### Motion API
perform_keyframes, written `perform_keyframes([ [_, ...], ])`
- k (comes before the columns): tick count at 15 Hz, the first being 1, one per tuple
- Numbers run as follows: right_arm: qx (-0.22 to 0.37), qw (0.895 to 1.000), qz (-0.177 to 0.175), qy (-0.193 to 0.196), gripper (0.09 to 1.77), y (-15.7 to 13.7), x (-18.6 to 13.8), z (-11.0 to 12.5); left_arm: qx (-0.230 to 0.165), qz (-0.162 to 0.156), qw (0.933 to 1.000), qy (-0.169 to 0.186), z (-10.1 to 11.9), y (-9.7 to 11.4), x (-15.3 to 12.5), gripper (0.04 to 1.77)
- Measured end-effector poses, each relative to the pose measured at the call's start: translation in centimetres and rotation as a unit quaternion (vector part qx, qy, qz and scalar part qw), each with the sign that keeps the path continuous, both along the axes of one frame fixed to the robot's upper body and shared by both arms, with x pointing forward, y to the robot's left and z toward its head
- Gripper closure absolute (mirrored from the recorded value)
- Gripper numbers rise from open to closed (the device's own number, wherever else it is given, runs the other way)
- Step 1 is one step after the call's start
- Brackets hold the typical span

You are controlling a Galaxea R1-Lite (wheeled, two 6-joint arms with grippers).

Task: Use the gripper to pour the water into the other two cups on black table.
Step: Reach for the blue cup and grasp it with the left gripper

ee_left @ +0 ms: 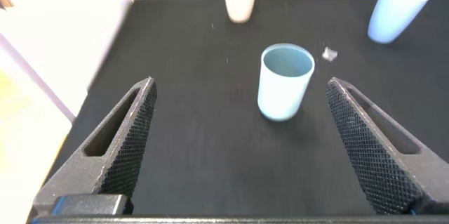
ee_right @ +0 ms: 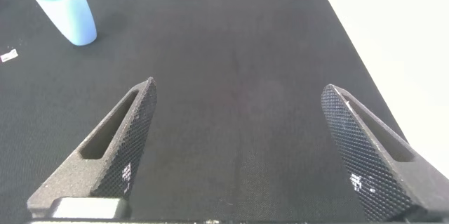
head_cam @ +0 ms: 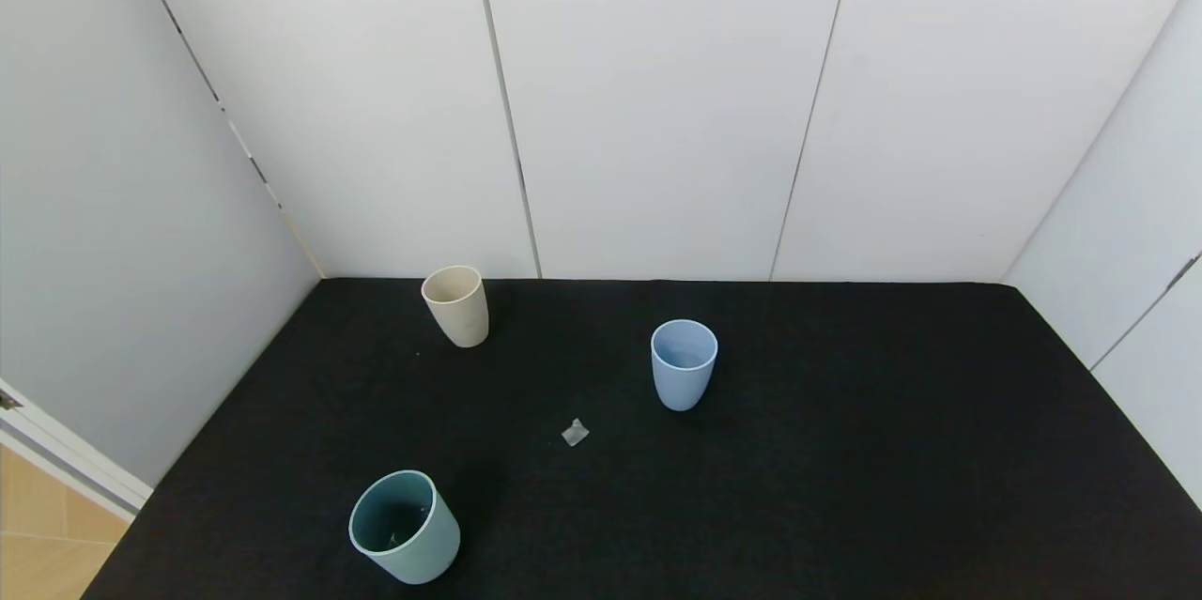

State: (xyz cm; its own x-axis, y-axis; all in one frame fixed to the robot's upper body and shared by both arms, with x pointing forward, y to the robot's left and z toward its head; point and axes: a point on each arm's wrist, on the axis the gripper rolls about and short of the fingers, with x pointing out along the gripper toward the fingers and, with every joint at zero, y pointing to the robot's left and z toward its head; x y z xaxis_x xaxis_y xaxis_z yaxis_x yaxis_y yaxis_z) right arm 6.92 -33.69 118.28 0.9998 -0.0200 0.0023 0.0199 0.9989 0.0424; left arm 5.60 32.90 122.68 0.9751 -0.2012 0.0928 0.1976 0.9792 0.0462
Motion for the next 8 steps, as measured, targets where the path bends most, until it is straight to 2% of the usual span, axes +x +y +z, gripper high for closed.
perform_keyframes([
  [8, 0.0, 1.0, 0.0, 0.0, 0.15, 0.0, 0.0, 0.0, 0.0, 0.0, 1.0, 0.0, 0.0, 0.0, 0.0, 0.09],
])
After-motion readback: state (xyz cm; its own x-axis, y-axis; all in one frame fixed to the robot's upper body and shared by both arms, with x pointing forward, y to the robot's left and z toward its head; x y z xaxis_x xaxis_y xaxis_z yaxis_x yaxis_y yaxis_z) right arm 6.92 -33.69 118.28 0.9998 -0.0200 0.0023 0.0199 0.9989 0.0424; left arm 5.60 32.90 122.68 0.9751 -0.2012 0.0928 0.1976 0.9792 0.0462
